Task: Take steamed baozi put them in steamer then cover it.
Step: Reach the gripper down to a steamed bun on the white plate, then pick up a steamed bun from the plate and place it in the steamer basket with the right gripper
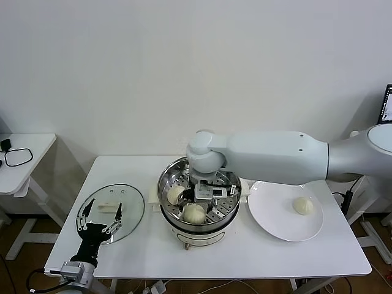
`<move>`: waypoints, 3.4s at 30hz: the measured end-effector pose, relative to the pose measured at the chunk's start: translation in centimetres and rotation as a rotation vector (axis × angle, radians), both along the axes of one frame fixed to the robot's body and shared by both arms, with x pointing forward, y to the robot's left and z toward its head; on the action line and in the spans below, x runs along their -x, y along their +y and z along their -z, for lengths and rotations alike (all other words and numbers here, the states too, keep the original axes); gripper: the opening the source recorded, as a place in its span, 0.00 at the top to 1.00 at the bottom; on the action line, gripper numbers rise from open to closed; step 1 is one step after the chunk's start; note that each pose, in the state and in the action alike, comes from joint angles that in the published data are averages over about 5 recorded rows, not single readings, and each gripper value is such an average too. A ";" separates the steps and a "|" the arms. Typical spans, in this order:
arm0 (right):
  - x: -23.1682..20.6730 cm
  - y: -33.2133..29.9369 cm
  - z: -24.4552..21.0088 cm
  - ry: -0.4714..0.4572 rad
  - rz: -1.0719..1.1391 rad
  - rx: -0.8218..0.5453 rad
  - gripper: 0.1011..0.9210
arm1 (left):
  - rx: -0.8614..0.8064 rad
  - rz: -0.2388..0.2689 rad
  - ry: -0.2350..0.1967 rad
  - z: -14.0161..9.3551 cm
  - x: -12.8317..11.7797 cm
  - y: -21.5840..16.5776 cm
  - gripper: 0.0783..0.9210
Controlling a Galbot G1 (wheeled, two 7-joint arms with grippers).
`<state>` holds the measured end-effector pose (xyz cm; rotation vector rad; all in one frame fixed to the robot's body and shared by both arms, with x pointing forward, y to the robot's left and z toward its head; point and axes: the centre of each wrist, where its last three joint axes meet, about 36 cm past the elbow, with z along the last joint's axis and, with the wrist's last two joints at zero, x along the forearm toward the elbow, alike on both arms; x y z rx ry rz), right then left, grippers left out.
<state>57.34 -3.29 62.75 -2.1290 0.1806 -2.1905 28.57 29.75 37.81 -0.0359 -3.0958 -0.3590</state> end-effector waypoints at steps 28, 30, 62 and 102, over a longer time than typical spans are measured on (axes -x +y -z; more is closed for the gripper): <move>-5.3 -32.4 2.0 0.075 1.197 -0.054 0.12 | -0.012 0.046 -0.020 -1.1 0.7 -2.1 0.12; -5.3 -34.2 3.2 0.071 1.257 -0.051 0.12 | -0.011 0.049 -0.020 -1.1 0.7 -2.3 0.12; -6.6 -42.9 14.5 0.001 1.578 -0.025 0.12 | -0.008 0.060 -0.021 -0.8 0.4 -2.9 0.12; -6.3 -42.7 13.1 0.019 1.587 -0.047 0.27 | -0.004 0.070 -0.019 -0.5 0.1 -3.4 0.12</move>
